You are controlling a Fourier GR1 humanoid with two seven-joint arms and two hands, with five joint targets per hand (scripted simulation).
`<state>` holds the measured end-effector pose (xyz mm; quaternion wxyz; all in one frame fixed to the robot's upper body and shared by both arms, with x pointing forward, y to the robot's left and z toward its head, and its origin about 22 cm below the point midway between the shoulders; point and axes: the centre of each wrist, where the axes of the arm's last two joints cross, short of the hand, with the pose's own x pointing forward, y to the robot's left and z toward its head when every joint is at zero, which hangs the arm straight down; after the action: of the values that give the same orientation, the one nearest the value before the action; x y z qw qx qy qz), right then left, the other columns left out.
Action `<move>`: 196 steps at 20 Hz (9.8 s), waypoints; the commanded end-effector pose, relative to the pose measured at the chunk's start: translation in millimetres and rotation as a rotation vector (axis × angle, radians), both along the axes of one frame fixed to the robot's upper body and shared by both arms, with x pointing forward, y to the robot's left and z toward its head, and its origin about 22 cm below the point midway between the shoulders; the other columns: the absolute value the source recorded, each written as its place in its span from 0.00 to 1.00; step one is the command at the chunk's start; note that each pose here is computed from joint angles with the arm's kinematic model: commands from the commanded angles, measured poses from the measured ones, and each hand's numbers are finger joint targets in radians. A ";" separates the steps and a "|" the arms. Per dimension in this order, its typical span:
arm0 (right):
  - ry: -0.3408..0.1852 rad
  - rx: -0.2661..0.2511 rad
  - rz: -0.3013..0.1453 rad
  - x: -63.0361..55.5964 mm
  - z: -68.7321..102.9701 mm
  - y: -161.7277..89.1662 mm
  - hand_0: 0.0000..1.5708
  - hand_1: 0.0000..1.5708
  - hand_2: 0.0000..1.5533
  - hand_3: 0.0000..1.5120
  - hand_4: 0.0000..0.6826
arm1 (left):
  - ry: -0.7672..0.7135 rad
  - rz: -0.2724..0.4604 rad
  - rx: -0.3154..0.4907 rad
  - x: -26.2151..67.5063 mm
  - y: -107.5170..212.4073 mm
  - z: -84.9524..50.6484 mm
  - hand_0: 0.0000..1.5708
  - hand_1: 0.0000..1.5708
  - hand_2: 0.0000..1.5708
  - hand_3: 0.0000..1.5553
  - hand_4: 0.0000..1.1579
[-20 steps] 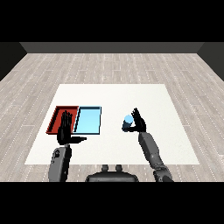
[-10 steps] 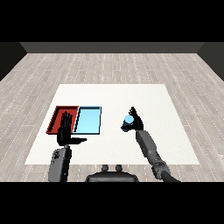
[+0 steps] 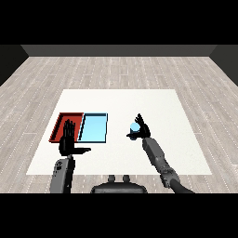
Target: Pick the blue can and put it in the blue box
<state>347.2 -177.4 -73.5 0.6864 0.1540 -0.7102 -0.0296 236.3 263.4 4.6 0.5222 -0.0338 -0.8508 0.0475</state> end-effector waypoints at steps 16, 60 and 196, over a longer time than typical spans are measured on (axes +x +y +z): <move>0.021 -0.194 -0.065 13.1 15.6 29.6 0.99 0.99 0.95 0.94 0.98 | 0.008 -0.026 -0.014 -0.7 6.2 -0.5 0.00 0.00 0.00 0.00 0.00; -0.357 -0.137 0.032 -31.0 102.7 68.6 0.90 0.90 0.93 0.93 0.97 | 0.256 -0.269 0.068 54.4 -134.7 -31.6 0.00 0.00 0.00 0.00 0.00; -0.334 0.031 -0.231 -79.7 109.4 -67.0 0.00 0.00 0.00 0.00 0.00 | 1.140 0.252 0.494 106.3 -4.5 -101.3 1.00 1.00 0.95 0.00 0.55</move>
<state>266.2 -249.4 31.3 0.5559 0.0897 -0.8210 -0.0948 368.2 256.0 -69.1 0.8345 0.2614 -0.4716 -0.1138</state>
